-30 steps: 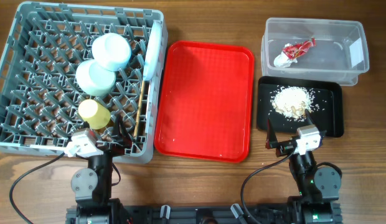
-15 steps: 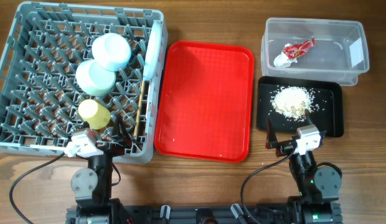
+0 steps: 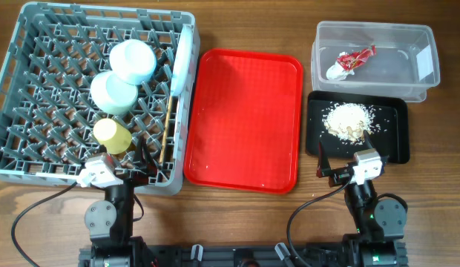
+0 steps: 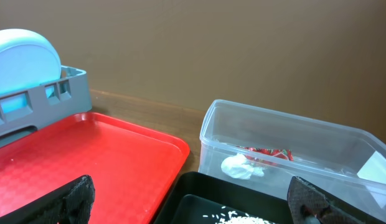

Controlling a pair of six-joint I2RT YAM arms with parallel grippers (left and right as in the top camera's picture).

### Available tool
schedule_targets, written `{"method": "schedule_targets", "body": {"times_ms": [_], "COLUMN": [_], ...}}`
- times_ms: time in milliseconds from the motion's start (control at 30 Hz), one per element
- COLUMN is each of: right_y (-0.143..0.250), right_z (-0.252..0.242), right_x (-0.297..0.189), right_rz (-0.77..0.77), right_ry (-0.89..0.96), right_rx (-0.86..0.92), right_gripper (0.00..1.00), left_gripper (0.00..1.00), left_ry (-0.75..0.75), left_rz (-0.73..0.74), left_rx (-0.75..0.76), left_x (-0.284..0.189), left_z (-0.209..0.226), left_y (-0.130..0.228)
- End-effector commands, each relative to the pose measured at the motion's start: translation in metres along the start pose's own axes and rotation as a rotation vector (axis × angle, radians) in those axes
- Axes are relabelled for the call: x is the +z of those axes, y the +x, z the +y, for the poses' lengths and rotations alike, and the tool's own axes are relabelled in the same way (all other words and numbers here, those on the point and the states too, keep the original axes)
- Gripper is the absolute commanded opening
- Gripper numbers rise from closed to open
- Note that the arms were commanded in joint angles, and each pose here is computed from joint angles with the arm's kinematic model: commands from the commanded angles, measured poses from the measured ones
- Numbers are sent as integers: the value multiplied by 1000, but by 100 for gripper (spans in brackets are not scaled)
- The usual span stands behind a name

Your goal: Sort waste into correct bins and load items into the dishwasher rack

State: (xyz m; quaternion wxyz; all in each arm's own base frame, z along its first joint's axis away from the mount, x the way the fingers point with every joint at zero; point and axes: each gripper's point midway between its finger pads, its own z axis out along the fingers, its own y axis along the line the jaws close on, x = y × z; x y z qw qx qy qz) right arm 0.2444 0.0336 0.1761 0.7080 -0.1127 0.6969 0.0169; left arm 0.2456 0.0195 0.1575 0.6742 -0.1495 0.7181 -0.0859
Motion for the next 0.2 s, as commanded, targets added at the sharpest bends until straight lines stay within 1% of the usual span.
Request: {"method": "schedule_targets", "body": {"times_ms": [0,167], "right_y": [-2,-2], "right_z": [3,3], "right_x": [-1,-1], "right_rz": [-12,-12], "right_ry": [-16,-16], "right_rx": [5,5], "right_gripper": [100,100], "left_gripper": [100,100], "left_ry": [13,13], "left_rz": [2,2], "left_rx": [21,21], "left_x": [0,0], "left_z": [-1,-1], "left_y": [1,1]}}
